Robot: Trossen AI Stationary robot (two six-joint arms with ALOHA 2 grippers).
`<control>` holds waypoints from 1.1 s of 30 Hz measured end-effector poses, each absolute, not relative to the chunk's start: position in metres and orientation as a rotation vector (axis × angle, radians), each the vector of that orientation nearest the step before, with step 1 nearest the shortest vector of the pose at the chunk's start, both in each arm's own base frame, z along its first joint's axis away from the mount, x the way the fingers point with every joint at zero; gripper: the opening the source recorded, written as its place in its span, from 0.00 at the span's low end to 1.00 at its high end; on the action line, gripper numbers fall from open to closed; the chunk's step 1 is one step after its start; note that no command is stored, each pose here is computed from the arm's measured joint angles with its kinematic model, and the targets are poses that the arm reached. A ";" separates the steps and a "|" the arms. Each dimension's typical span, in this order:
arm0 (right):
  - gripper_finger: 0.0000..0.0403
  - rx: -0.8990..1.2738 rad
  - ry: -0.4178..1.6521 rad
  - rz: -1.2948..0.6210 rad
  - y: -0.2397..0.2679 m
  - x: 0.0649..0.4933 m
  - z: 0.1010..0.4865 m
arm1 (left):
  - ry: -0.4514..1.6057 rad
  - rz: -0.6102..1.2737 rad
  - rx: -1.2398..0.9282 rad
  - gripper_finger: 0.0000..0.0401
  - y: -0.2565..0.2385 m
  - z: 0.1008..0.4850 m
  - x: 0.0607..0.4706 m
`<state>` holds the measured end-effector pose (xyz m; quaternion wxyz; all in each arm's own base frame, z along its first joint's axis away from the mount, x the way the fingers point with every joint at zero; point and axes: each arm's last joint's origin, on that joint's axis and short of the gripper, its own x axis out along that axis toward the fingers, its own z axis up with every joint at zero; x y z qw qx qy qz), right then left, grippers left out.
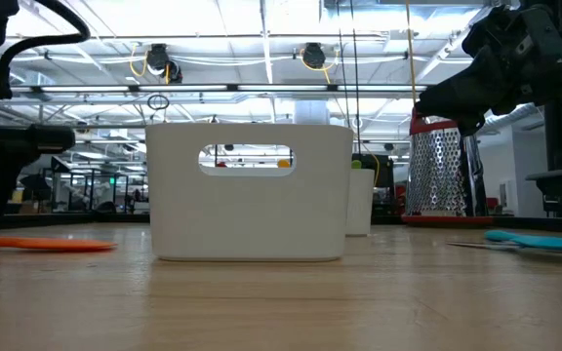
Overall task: Pick & Place Kitchen Items
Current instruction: Put the red spatula into the top white bin
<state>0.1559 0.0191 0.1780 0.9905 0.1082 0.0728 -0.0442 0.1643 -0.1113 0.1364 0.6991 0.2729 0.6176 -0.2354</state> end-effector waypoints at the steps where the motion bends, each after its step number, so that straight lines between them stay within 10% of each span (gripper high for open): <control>1: 0.23 0.217 0.146 -0.088 0.019 0.156 0.178 | 1.377 -0.524 0.608 0.66 -0.111 0.135 0.163; 22: 0.23 0.217 0.146 -0.088 0.019 0.156 0.178 | 1.383 -0.515 0.618 0.05 -0.109 0.131 0.161; 33: 0.23 0.217 0.146 -0.088 0.019 0.156 0.178 | 1.380 -0.322 0.674 0.04 -0.106 0.139 0.167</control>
